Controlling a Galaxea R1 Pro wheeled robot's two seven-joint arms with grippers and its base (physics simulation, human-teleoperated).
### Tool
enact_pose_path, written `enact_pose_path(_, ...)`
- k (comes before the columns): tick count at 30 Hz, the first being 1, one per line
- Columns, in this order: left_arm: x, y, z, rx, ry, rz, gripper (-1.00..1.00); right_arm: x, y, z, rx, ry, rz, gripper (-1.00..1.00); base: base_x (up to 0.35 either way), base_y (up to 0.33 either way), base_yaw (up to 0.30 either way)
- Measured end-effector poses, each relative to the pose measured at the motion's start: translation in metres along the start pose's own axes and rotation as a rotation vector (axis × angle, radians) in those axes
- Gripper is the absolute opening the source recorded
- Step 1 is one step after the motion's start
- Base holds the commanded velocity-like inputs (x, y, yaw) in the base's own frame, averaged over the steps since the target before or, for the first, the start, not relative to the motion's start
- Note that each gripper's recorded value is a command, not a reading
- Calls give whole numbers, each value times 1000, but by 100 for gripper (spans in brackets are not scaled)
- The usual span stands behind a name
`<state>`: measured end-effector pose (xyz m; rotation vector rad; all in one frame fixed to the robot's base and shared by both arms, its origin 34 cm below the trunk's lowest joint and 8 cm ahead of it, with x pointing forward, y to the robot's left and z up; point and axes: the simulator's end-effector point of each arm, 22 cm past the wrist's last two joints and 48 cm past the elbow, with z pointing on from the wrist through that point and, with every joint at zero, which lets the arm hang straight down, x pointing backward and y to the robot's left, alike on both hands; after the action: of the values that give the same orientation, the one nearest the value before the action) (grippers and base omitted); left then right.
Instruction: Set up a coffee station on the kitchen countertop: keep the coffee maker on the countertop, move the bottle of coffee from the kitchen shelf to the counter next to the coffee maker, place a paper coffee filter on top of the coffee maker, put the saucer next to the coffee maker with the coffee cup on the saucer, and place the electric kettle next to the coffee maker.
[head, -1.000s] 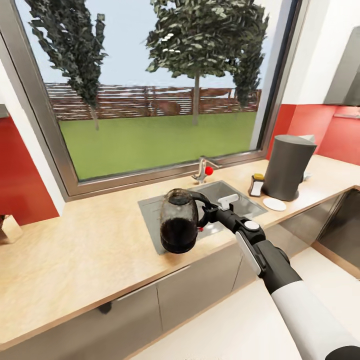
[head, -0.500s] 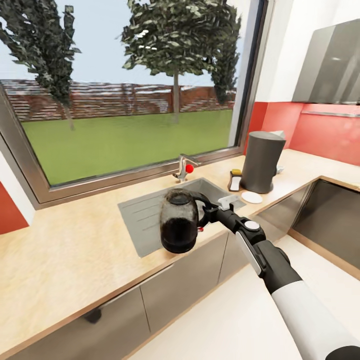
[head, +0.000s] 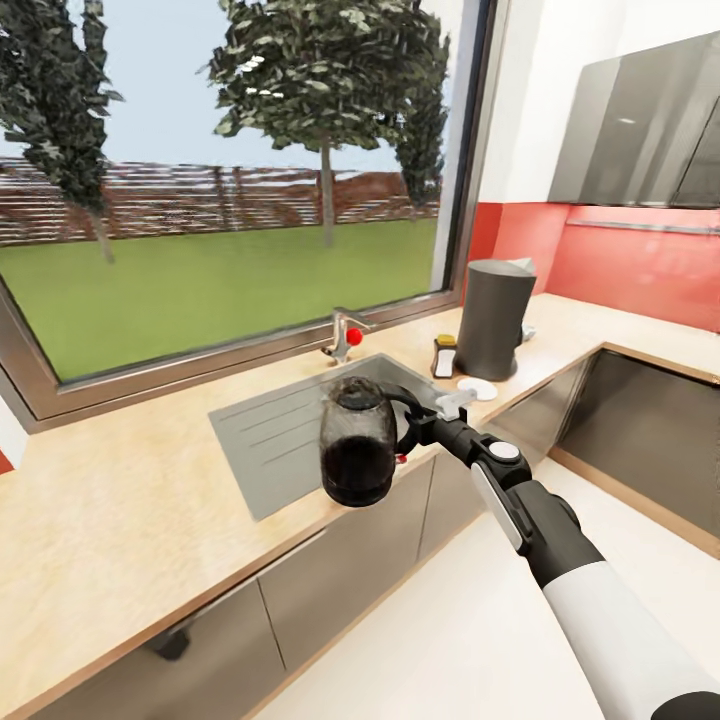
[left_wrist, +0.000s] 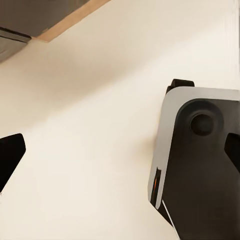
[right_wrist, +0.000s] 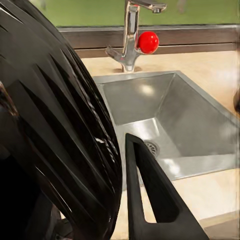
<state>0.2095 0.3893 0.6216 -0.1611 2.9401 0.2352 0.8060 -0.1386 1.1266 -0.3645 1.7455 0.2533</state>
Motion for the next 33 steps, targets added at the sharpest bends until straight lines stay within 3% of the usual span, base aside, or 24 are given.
enact_pose_path(33, 0, 0, 0, 0, 0, 0, 100, 0, 0, 0, 1, 1, 1, -100, 6, 0, -281)
